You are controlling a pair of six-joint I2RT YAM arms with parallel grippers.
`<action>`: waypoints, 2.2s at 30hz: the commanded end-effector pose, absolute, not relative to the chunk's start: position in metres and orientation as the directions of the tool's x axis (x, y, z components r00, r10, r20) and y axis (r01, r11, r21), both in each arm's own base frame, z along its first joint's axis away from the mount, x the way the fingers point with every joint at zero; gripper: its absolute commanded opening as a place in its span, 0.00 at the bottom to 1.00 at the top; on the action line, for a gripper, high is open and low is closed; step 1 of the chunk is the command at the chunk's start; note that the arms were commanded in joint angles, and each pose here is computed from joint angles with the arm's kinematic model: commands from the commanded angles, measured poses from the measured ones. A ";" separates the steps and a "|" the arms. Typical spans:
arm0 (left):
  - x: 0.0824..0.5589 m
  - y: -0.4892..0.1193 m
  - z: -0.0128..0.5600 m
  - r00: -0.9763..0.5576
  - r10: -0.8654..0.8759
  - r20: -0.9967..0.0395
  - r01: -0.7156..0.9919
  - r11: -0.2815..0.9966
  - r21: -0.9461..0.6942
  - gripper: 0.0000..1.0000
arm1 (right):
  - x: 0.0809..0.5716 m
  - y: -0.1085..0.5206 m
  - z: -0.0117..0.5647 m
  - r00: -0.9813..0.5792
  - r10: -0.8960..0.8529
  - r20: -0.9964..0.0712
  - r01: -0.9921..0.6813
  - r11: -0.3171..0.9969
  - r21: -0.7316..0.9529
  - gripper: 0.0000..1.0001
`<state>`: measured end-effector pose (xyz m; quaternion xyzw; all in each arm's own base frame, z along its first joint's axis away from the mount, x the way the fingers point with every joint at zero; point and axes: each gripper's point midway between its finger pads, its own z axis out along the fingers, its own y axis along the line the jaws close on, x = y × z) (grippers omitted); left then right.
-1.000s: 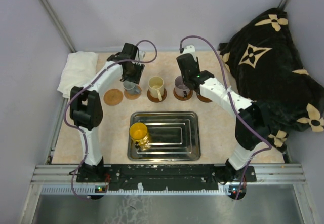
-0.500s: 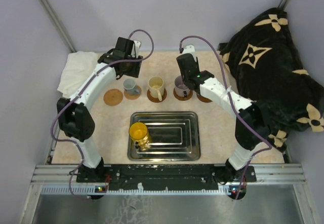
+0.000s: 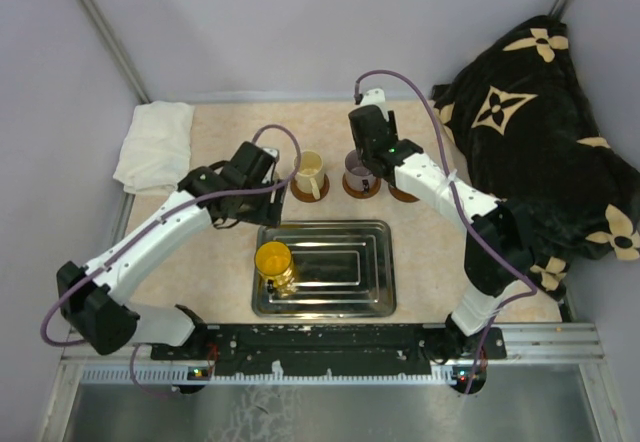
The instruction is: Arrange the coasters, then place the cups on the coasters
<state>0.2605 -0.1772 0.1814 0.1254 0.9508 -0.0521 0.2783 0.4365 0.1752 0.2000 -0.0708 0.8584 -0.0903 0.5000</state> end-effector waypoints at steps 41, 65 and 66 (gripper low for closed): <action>0.255 -0.182 0.130 -0.867 0.030 -0.498 0.089 0.992 -0.094 0.00 | 0.439 0.161 0.208 -0.455 -0.199 -0.868 0.029 0.971 -0.238 0.56; 0.267 -0.072 0.147 -0.811 -0.234 -0.537 -0.347 0.930 0.119 0.00 | 0.435 0.101 0.261 -0.416 -0.059 -0.908 0.224 0.961 -0.165 0.62; 0.272 -0.070 0.147 -0.805 -0.243 -0.541 -0.359 0.926 0.118 0.00 | 0.433 0.093 0.260 -0.423 -0.040 -0.905 0.247 0.956 -0.157 0.62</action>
